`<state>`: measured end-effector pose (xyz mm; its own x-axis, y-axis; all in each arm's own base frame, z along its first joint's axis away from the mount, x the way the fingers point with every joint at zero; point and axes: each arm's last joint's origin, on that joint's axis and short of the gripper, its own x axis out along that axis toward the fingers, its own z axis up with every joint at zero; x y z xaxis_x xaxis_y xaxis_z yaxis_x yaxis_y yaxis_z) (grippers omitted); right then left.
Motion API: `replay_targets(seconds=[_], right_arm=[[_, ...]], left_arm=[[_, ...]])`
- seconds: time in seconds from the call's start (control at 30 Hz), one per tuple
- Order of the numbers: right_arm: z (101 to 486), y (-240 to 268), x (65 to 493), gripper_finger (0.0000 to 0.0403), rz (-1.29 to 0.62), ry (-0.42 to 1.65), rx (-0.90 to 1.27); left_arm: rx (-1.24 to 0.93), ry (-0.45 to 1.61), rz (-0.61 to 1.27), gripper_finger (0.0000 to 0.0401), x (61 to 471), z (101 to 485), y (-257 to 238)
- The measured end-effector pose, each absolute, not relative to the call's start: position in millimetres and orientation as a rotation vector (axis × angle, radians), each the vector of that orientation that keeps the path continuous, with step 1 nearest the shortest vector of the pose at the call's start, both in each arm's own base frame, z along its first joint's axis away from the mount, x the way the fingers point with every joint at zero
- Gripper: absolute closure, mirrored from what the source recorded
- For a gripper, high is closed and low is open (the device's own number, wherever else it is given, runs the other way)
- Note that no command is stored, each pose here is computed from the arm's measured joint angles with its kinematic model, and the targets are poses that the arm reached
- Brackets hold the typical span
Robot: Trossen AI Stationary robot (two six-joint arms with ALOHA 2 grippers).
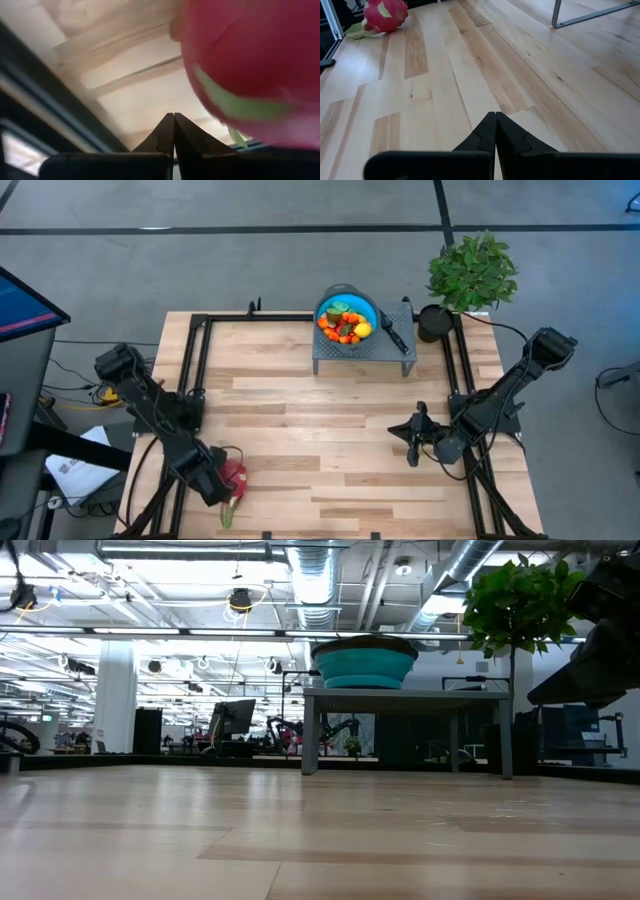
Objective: Pick & Place Fruit
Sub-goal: Put the dragonfruit into the strainer bowl
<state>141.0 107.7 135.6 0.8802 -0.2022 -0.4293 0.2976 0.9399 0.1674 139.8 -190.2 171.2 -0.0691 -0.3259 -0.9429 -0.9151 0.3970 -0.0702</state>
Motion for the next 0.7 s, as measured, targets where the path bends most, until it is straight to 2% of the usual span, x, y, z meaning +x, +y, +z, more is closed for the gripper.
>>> replay_targets(seconds=[0.23, 0.47, 0.7], right_arm=[[136, 108, 141, 0.0403, -0.262, 0.417, 0.236], [136, 108, 142, 0.0403, -0.262, 0.413, 0.241], [136, 106, 143, 0.0403, -0.276, 0.411, 0.251]], left_arm=[[-1.021, 1.632, 0.658, 0.0400, 135, 144, -203], [-1.028, 1.299, 0.563, 0.0400, 143, 141, -210], [-1.041, 1.128, 0.482, 0.0400, 152, 145, -213]])
